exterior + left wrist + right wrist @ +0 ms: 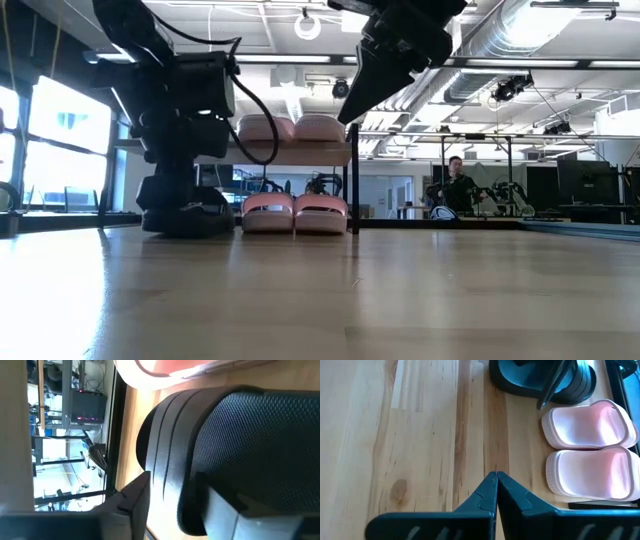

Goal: Pick and place slides into the shelf
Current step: Put the black slide under the shelf

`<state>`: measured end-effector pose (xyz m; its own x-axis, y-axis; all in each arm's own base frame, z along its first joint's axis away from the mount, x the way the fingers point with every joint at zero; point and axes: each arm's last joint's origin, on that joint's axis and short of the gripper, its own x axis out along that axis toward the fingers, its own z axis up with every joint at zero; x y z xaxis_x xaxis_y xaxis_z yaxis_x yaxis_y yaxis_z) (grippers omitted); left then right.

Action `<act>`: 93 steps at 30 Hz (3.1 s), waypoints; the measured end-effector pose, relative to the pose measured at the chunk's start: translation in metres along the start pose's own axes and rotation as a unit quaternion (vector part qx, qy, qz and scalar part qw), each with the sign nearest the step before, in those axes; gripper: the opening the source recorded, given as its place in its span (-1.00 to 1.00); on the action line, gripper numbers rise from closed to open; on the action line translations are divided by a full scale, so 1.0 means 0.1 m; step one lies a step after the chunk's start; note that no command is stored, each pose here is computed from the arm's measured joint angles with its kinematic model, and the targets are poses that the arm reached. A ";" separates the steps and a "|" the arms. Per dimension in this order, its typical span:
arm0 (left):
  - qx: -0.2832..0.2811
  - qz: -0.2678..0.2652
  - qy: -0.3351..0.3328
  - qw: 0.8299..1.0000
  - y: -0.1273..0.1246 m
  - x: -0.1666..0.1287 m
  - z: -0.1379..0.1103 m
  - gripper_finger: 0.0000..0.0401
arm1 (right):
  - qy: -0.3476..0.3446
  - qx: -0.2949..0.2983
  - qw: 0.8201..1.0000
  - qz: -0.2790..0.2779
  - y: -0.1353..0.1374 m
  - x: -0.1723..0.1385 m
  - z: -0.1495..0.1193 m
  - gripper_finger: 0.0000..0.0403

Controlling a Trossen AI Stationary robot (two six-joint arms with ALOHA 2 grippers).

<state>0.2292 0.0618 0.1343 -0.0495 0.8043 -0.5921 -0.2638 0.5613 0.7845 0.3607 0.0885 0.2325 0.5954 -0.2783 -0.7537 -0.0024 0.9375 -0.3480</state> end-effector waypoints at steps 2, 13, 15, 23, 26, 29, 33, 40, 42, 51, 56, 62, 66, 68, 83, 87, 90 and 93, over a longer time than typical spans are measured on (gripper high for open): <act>0.000 -0.001 -0.001 1.000 0.00 -0.01 0.01 -0.20 | -0.001 0.002 1.000 0.002 -0.01 0.00 0.00 -1.00; 0.004 -0.027 0.033 0.999 0.07 -0.07 0.01 0.19 | -0.003 0.004 1.000 0.011 -0.01 0.01 0.01 -1.00; -0.002 -0.025 0.046 0.999 0.12 -0.11 0.04 0.23 | -0.003 0.004 1.000 0.011 -0.01 0.01 0.01 -1.00; -0.047 -0.071 0.050 0.995 0.30 -0.36 0.21 0.25 | -0.016 -0.003 1.000 0.013 -0.01 0.01 0.04 -1.00; -0.077 -0.110 0.039 0.990 0.32 -0.54 0.22 0.22 | -0.016 -0.003 1.000 0.014 -0.01 0.01 0.04 -1.00; -0.133 -0.169 0.040 0.976 0.35 -0.76 0.19 0.15 | -0.019 -0.001 1.000 0.022 -0.01 0.01 0.04 -1.00; -0.189 -0.274 0.039 0.942 0.36 -1.08 0.13 -0.02 | -0.033 0.009 0.997 0.071 -0.01 -0.02 0.07 -1.00; -0.176 -0.425 0.034 0.887 0.13 -1.53 0.01 -0.46 | -0.042 0.005 0.995 0.087 -0.12 -0.14 0.08 -1.00; -0.175 -0.449 0.037 0.875 -0.03 -1.55 -0.02 -0.61 | -0.038 0.000 0.995 0.089 -0.15 -0.15 0.07 -1.00; -0.290 -0.392 -0.006 0.873 -0.40 -1.30 -0.07 -0.91 | -0.022 -0.013 0.995 0.098 -0.15 -0.15 0.04 -1.00; -0.298 -0.363 0.034 0.882 -0.47 -1.08 -0.14 -0.98 | 0.002 -0.021 0.996 0.088 -0.14 -0.16 -0.01 -1.00; -0.314 -0.334 0.057 0.887 -0.52 -0.89 -0.18 -0.95 | 0.008 -0.025 0.996 0.084 -0.15 -0.16 -0.02 -1.00; -0.323 -0.324 0.060 0.887 -0.50 -0.77 -0.16 -0.99 | 0.007 -0.026 0.996 0.086 -0.14 -0.16 -0.02 -1.00; -0.324 -0.319 0.060 0.889 -0.49 -0.71 -0.16 -0.98 | 0.007 -0.029 0.996 0.086 -0.14 -0.16 -0.02 -1.00; -0.343 -0.277 0.078 0.894 -0.29 -0.28 -0.15 -0.99 | 0.006 -0.042 0.994 0.096 -0.14 -0.16 -0.02 -1.00; -0.355 -0.259 0.083 0.894 -0.22 -0.18 -0.14 -0.99 | 0.006 -0.046 0.994 0.098 -0.14 -0.16 -0.02 -1.00; -0.366 -0.252 0.088 0.892 -0.16 -0.11 -0.13 -1.00 | 0.006 -0.047 0.994 0.100 -0.14 -0.16 -0.02 -1.00; -0.365 -0.257 0.074 0.892 -0.12 -0.05 -0.09 -1.00 | 0.008 -0.048 0.994 0.100 -0.14 -0.16 -0.03 -1.00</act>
<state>0.2242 0.0494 0.1263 0.1463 0.4124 -0.8992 -0.8421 0.5289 0.1055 0.3492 0.0796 0.2477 0.5624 -0.0933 -0.8216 -0.1960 0.9503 -0.2420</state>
